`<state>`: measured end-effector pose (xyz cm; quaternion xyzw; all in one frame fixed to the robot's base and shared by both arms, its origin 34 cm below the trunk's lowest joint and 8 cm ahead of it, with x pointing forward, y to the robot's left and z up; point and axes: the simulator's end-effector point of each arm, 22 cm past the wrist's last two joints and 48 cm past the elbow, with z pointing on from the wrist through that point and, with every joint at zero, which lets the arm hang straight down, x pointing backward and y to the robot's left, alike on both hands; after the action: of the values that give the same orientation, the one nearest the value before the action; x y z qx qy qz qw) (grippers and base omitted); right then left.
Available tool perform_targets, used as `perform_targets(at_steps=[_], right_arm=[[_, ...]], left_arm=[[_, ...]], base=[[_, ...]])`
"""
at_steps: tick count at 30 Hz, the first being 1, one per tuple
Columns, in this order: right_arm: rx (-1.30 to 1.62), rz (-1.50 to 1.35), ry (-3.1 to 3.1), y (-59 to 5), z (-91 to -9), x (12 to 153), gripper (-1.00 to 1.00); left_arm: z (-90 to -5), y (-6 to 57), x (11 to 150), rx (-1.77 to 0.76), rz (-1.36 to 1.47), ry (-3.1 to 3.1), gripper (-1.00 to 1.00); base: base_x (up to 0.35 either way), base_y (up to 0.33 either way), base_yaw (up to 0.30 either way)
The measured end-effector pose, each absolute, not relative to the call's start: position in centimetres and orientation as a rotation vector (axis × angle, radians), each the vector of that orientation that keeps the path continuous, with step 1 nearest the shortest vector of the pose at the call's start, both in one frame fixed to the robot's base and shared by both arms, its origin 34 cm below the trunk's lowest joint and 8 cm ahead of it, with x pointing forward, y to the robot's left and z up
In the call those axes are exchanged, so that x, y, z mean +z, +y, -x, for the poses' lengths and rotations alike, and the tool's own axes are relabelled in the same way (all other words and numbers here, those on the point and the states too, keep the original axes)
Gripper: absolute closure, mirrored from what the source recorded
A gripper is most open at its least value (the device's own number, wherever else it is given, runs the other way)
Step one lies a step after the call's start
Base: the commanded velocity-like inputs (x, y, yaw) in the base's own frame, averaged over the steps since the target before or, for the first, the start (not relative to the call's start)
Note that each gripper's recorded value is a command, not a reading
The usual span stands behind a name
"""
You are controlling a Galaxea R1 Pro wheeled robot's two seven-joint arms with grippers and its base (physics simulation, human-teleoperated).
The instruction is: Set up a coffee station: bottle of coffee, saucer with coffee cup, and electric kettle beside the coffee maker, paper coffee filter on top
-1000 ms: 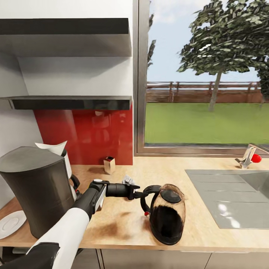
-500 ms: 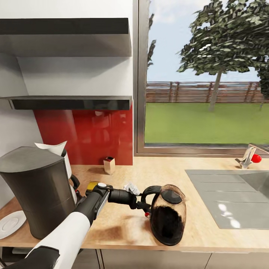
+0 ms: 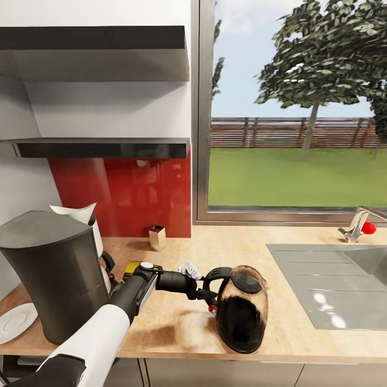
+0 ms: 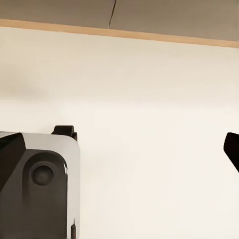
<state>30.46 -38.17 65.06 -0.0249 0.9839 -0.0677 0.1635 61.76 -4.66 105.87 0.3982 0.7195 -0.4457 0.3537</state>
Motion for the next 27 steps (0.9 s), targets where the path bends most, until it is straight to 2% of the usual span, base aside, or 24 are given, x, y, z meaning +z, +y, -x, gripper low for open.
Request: perform_targets(at_steps=[11, 12, 27], right_arm=[[-0.193, 0.071, 2.806, -38.16, -30.44, 65.06, -1.00], [-0.193, 0.071, 2.806, -38.16, -30.44, 65.06, -1.00], [-0.194, 0.071, 2.805, -38.19, -30.46, 65.07, -1.00]], left_arm=[[-61.76, -4.66, 105.90, -1.155, -1.028, 1.859, -1.00], [-61.75, -4.69, 105.92, -1.155, -1.029, 1.859, 1.00], [-61.80, -4.68, 106.05, -1.158, -1.024, 1.859, 1.00]], base=[[0.000, -0.066, 0.000], [0.000, -0.002, 0.000], [0.000, 0.000, 0.000]])
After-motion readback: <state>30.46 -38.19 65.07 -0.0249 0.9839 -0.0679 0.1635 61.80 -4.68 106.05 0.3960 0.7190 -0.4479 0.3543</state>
